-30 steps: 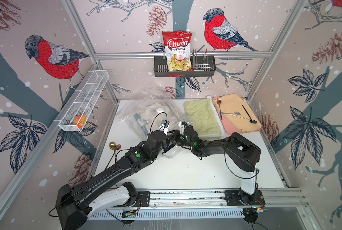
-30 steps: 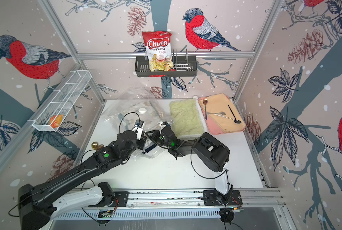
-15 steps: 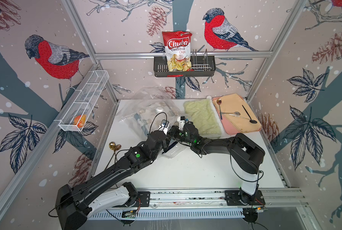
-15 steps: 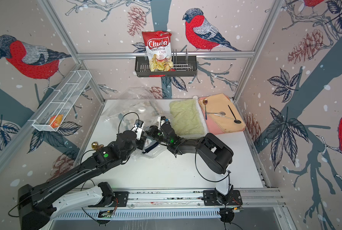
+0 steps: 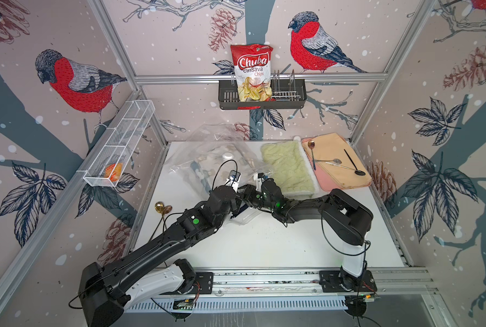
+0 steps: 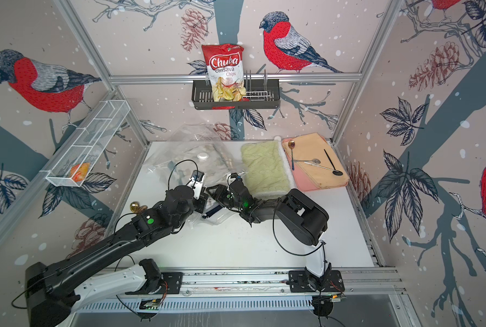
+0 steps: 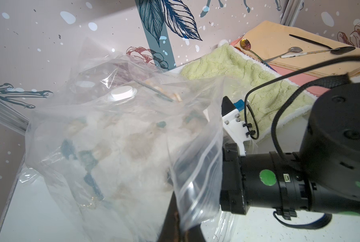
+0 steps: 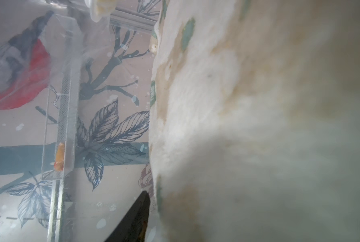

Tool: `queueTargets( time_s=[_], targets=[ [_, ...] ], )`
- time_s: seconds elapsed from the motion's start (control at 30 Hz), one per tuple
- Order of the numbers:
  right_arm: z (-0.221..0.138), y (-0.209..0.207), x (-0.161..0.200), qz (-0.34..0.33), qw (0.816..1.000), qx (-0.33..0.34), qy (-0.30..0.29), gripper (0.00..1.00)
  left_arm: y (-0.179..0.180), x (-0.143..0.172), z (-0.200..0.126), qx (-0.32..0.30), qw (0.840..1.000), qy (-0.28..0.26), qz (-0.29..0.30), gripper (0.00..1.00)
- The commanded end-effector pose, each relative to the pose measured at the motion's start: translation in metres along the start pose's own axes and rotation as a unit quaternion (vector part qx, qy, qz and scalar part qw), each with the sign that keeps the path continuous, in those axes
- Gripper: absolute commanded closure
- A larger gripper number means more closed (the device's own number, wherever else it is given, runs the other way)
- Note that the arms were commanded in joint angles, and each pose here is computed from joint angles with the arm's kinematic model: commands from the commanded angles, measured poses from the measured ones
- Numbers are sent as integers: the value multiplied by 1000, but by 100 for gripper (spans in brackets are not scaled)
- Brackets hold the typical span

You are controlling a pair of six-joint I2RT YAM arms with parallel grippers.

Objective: Take the blanket out of the vacuum bag
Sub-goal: Take out the blanket from the vacuum bag.

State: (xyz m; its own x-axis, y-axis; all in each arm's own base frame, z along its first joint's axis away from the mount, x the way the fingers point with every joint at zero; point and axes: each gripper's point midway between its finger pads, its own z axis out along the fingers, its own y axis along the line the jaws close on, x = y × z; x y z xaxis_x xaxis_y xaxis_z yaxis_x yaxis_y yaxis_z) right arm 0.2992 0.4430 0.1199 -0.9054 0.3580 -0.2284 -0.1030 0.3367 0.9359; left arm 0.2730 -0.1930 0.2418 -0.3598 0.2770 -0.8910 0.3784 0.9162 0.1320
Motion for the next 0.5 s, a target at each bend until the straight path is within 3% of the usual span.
queueTargets(
  time_s=[0.0,0.17,0.47],
  targets=[
    [4,1,-5,9,1000,-5,-9,47,-3,-10,0,9,1000,-20,-5,97],
    [17,7,-23,0,1000,-7,-18,51,-3,-10,0,10,1000,-19,-4,97],
    [3,42,-22,-34,999,-40,-13,55,-1,-12,-3,6,1000,-26,-6,97]
  ],
)
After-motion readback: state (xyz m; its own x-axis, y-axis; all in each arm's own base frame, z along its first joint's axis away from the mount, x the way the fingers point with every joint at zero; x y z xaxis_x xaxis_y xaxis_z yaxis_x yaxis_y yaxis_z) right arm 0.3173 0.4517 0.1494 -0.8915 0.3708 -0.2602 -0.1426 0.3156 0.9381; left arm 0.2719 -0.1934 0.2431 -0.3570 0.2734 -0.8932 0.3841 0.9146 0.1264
